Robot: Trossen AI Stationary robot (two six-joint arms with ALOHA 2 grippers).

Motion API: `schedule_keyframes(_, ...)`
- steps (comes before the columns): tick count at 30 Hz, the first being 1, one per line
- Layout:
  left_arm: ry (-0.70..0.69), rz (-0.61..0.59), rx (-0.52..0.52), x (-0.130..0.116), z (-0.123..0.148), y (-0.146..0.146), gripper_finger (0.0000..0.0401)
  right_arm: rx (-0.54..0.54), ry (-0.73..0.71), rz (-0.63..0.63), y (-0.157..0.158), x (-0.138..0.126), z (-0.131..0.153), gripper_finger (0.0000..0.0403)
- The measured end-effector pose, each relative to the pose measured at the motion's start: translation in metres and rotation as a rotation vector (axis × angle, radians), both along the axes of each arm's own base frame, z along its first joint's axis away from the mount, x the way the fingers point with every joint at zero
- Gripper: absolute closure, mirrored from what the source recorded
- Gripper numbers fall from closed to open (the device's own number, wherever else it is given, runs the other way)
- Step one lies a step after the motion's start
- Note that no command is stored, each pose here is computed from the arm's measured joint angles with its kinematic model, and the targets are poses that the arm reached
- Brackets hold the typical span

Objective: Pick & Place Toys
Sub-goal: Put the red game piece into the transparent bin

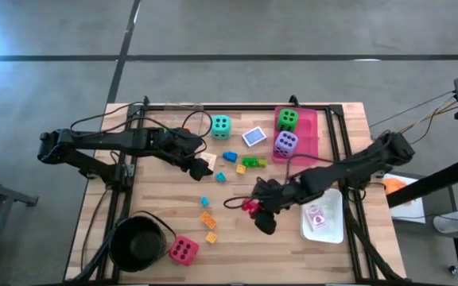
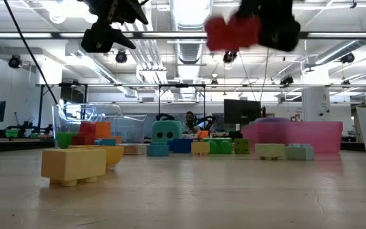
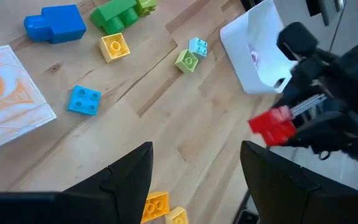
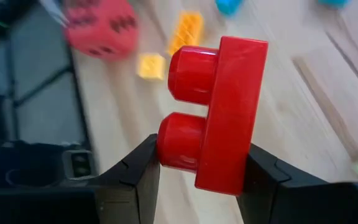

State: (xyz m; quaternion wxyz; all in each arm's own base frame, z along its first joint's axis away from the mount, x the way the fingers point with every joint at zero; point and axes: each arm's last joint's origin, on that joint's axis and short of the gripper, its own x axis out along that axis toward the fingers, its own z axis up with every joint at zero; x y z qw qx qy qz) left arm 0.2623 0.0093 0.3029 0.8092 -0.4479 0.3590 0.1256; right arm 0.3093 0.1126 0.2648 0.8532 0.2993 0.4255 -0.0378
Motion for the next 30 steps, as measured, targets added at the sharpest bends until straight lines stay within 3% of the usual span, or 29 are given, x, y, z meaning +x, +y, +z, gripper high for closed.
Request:
schedule_keyframes(8, -0.232, -0.034, -0.093, 0.015, 0.018, -0.006, 0.0157, 0.006, -0.167, 0.007, -0.005, -0.008, 0.031, 0.0253)
schedule_keyframes(13, -0.429, -0.162, 0.03, 0.022, 0.033, -0.014, 0.0157, 0.027, -0.248, 0.001, -0.008, -0.008, 0.041, 0.0253)
schedule_keyframes(18, -0.463, -0.231, 0.087, 0.022, 0.035, -0.022, 0.0157, 0.049, -0.344, -0.023, -0.01, -0.005, 0.052, 0.0253)
schedule_keyframes(20, -0.442, -0.191, 0.014, 0.022, 0.034, -0.024, 0.0157, 0.016, -0.366, -0.029, -0.011, -0.006, 0.055, 0.0253)
schedule_keyframes(24, -0.384, -0.03, -0.25, 0.025, 0.033, -0.023, 0.0157, -0.088, -0.336, -0.014, -0.014, -0.006, 0.059, 0.0253)
schedule_keyframes(30, -0.389, 0.011, -0.388, 0.033, 0.032, -0.025, 0.0157, -0.178, -0.298, 0.023, -0.019, -0.002, 0.067, 0.0253)
